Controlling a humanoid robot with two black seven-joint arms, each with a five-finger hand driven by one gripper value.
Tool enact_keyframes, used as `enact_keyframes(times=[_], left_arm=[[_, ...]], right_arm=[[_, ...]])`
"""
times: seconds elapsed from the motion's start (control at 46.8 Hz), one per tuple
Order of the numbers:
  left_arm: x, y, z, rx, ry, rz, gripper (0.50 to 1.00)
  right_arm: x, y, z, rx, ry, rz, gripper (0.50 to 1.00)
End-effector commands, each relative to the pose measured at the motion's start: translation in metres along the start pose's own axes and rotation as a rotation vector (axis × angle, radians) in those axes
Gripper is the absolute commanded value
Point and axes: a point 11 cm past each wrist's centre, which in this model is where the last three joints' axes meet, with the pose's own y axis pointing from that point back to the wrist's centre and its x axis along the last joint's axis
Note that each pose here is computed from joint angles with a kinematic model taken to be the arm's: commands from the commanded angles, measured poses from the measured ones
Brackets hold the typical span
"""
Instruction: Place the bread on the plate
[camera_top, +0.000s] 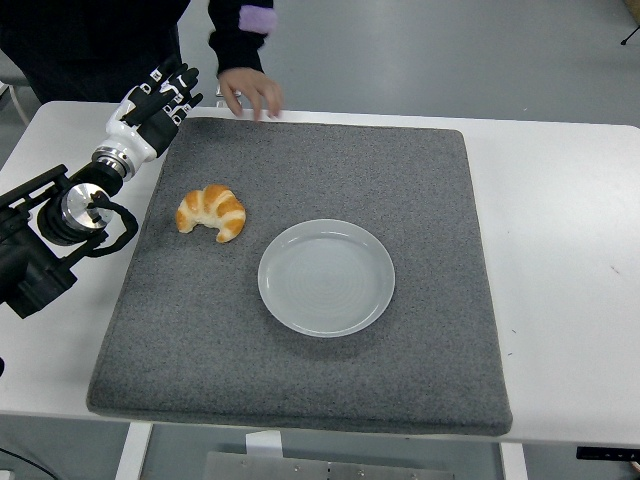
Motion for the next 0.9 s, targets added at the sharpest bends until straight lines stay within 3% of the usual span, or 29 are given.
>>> enact_keyframes(times=[0.0,0.385,0.876], left_arm=[[0.0,0.0,0.0,0.0,-0.002,0.0,0.999],[-0.005,-0.001,0.001,-0.01,-0.087,-0.03,0.999],[-0.023,0.001,-0.005,0.071,-0.692,-0.241,0.996]], right_arm=[[0.0,0.0,0.0,0.0,-0.001,0.0,0.93],[0.0,0.0,0.0,0.0,0.001,0.0,0.93],[0.0,0.0,0.0,0.0,-0.001,0.0,0.932]])
